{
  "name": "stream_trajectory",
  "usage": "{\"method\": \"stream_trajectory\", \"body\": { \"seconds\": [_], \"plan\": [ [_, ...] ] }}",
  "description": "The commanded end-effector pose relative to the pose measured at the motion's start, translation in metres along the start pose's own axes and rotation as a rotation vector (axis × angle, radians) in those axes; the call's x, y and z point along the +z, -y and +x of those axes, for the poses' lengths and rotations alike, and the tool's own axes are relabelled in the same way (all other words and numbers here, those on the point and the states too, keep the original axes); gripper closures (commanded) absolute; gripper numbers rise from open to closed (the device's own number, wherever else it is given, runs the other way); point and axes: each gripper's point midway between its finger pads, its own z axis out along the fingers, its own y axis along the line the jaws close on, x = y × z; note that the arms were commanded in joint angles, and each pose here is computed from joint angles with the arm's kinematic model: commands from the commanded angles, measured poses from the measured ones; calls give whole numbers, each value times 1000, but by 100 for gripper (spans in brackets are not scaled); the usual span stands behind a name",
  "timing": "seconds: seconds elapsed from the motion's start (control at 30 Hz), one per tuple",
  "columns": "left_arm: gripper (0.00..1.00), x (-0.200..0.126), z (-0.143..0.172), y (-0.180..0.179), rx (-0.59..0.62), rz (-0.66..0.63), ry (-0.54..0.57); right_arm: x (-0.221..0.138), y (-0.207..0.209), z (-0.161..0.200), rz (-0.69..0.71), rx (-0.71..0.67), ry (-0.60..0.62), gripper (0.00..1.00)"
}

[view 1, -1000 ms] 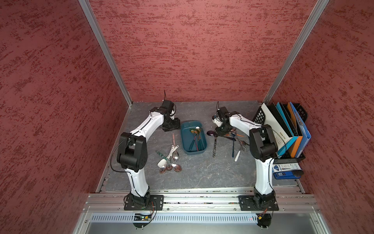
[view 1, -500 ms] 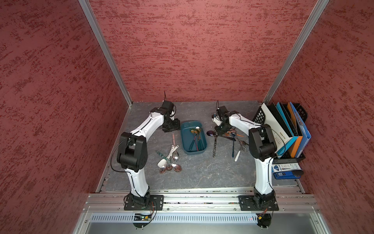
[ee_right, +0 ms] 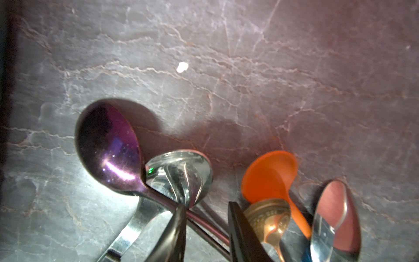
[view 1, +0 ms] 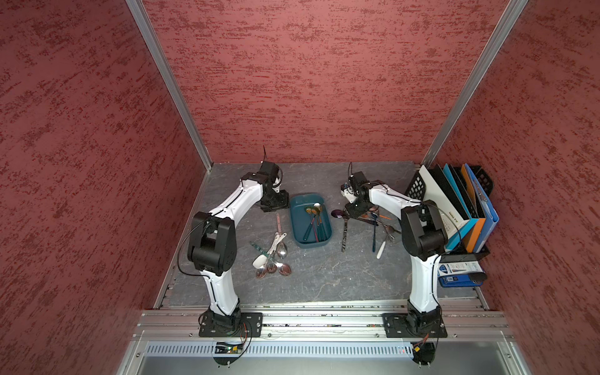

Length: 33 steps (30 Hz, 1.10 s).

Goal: Put the spoon into the storage box
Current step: Pick up the spoon from the center of the board.

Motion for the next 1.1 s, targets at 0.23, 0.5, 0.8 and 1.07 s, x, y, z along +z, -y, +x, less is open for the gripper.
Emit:
{"method": "stream_trajectory", "body": {
  "seconds": [0.23, 0.5, 0.8, 1.07],
  "plan": [
    [35, -8, -4, 7, 3, 29, 24, 2, 8, -5, 31, 34, 11, 68],
    [35, -7, -3, 6, 1, 26, 18, -21, 4, -12, 13, 31, 109, 68],
    [35, -6, -5, 7, 1, 29, 19, -27, -3, -9, -10, 14, 146, 68],
    [35, -4, -5, 9, 3, 33, 14, -19, -3, -2, -6, -15, 104, 68]
  ]
}}
